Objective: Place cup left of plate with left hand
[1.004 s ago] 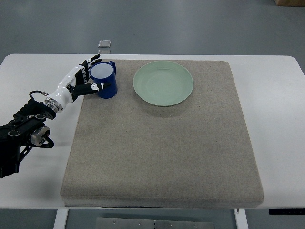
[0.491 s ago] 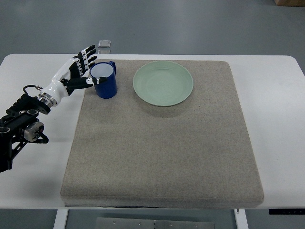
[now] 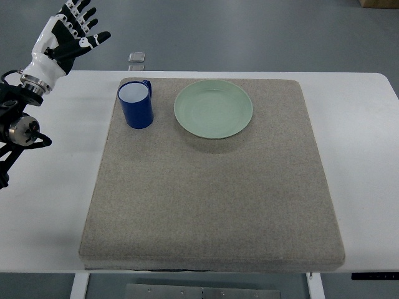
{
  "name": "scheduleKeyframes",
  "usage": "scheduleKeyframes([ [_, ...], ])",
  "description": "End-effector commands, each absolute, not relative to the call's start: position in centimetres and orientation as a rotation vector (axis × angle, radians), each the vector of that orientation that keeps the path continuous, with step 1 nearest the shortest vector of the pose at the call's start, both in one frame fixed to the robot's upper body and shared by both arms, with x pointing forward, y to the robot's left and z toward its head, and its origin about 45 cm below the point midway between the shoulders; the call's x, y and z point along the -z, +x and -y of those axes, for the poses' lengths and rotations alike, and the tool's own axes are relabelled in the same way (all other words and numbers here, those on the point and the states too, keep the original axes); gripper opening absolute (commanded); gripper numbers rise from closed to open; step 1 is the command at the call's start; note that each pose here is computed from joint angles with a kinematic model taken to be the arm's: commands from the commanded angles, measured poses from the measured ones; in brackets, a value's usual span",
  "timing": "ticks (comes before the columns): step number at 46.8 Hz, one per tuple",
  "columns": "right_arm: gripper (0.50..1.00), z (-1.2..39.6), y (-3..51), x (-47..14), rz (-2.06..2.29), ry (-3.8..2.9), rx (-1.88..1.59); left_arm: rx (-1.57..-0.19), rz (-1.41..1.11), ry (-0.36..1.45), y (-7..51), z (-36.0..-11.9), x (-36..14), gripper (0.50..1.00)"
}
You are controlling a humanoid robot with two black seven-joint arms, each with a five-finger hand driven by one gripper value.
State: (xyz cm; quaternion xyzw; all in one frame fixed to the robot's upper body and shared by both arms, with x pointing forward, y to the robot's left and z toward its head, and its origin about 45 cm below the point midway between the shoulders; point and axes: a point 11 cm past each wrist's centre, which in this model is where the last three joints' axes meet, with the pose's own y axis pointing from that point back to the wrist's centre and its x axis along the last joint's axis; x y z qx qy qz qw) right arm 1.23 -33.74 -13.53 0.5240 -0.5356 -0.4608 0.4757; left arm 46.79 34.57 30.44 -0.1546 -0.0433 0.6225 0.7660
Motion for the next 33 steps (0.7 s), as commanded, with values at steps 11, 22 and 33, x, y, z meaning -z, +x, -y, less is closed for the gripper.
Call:
scheduleKeyframes([
  [11, 0.934, 33.7, 1.2, 13.5, 1.309, 1.281, 1.127, -1.44, -0.12, -0.511, 49.8, -33.6, -32.8, 0.999],
  [22, 0.934, 33.7, 1.2, 13.5, 1.309, 1.281, 1.127, -1.501, -0.302, -0.607, 51.0, -33.0, -30.9, 0.999],
  [33, 0.934, 33.7, 1.2, 13.5, 1.309, 1.281, 1.127, -1.439, -0.408, -0.728, 50.8, -33.3, -29.0, 1.0],
])
